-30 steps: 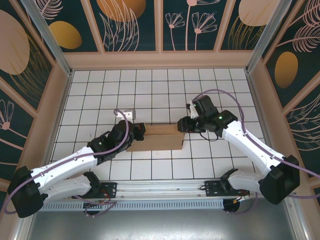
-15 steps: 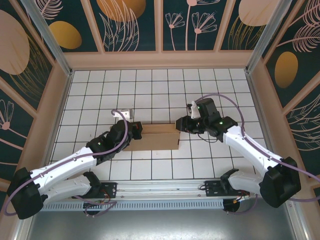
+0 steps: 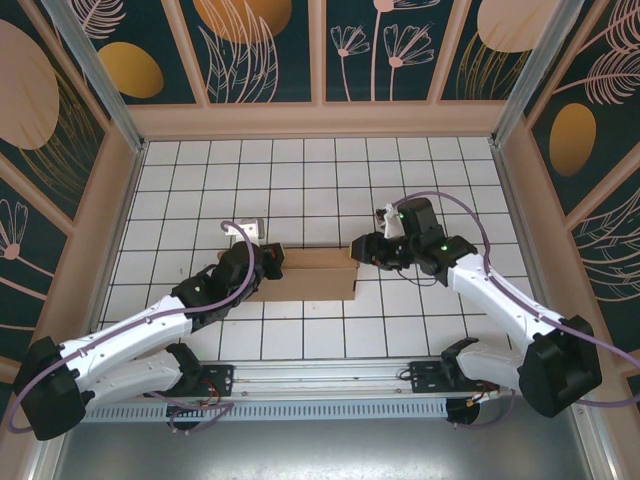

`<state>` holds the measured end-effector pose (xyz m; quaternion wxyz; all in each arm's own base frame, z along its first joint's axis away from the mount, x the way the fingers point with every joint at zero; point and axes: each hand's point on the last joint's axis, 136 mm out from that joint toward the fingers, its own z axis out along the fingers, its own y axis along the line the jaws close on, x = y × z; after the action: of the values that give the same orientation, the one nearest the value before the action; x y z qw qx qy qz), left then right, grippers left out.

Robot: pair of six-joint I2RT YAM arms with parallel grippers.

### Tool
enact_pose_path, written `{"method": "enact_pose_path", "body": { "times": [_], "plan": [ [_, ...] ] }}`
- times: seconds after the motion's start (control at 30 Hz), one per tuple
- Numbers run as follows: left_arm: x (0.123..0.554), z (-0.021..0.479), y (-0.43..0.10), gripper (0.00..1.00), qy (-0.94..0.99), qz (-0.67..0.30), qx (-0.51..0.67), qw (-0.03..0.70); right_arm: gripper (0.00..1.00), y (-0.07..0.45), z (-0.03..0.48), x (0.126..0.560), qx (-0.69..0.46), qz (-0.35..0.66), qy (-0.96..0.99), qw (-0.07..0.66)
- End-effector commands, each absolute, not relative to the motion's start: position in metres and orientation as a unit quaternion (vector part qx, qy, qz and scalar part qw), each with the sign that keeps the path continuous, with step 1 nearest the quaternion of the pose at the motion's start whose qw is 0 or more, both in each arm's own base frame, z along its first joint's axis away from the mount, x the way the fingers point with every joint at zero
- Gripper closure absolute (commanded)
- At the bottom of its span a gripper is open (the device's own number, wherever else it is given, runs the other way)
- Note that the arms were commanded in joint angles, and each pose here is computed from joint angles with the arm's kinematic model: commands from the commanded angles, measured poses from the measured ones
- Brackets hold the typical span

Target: Fold the paper box

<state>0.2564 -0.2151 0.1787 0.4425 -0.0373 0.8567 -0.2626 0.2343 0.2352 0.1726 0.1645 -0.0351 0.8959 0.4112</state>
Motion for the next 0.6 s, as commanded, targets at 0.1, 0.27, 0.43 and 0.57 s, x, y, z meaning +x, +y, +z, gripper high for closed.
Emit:
{"method": "enact_pose_path", "body": {
  "times": [0.1,0.27,0.43,0.57],
  "plan": [
    [0.234,0.136,-0.217,1.00,0.892,-0.248,-0.004,0.377,0.47,0.223,0.218,0.240,-0.109,0.328,0.904,0.251],
    [0.233,0.136,-0.217,1.00,0.891,-0.251,-0.004,0.377,0.56,0.245,0.242,0.243,-0.194,0.225,0.888,0.351],
    [0.233,0.138,-0.216,1.00,0.890,-0.252,-0.005,0.379,0.70,0.293,0.234,0.244,-0.238,0.206,0.877,0.364],
    [0.233,0.140,-0.214,1.00,0.890,-0.252,-0.007,0.381,0.75,0.323,0.222,0.245,-0.259,0.209,0.869,0.366]
  ]
}}
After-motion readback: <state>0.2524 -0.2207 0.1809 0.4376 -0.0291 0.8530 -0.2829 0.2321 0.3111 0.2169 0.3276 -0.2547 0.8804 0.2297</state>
